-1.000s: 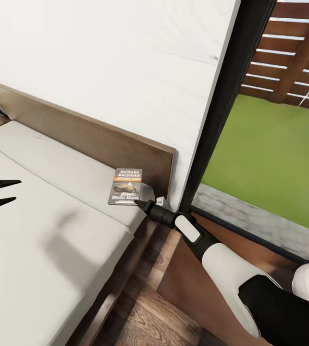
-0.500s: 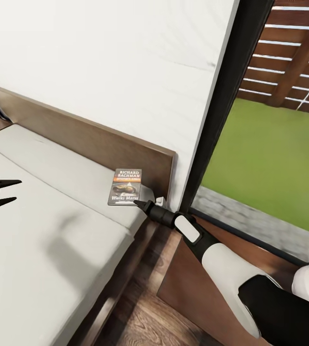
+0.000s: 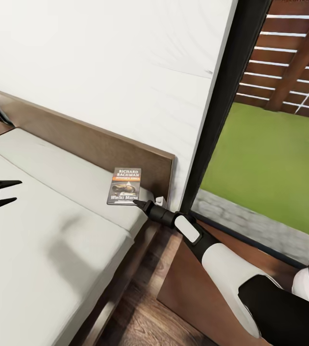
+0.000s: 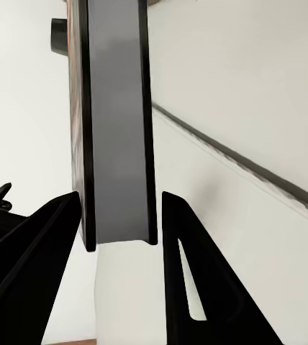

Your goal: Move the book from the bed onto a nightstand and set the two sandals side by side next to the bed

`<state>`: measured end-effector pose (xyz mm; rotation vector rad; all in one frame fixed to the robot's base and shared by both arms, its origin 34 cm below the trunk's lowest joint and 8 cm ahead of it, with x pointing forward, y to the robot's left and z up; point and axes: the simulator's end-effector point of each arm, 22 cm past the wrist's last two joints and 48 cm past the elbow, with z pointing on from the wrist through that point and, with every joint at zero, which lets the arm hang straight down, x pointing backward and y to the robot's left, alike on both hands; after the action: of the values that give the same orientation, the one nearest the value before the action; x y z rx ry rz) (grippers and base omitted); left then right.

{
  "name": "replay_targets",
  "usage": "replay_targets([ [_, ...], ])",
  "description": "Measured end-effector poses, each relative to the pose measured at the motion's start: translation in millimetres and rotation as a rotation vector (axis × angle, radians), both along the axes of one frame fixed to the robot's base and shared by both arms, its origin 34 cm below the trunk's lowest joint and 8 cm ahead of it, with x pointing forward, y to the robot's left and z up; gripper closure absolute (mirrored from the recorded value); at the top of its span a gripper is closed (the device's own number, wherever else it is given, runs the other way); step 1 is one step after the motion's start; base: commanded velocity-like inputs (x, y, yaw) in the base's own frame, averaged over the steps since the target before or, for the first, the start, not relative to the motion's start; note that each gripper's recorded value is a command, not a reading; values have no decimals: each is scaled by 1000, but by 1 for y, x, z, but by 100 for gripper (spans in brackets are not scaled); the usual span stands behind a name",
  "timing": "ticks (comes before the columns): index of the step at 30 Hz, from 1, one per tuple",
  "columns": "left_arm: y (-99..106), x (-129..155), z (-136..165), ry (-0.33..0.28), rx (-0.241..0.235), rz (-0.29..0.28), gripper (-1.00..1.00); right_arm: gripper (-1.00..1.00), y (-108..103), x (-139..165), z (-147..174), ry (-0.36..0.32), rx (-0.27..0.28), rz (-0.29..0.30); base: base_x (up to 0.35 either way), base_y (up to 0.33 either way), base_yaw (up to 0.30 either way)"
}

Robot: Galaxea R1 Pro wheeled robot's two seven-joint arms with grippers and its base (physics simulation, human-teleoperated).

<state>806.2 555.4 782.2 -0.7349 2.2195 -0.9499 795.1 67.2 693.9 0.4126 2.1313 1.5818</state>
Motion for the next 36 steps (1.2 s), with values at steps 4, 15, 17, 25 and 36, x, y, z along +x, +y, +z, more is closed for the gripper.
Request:
replay_targets([
  [4, 0, -5, -2, 7, 2, 0, -100, 100, 0, 0, 4, -7, 1, 1, 0, 0, 0],
  [15, -4, -13, -7, 6, 14, -11, -100, 100, 0, 2, 15, -24, 2, 1, 0, 0, 0],
  [17, -4, -13, -6, 2, 15, -12, -100, 100, 0, 2, 17, -27, 1, 1, 0, 0, 0],
  [25, -4, -13, -1, -7, 16, -13, -100, 100, 7, -5, 20, -44, -20, 36, 0, 0, 0],
  [36, -5, -13, 0, -8, 16, -13, -100, 100, 14, -13, 17, -53, -40, 73, 0, 0, 0],
])
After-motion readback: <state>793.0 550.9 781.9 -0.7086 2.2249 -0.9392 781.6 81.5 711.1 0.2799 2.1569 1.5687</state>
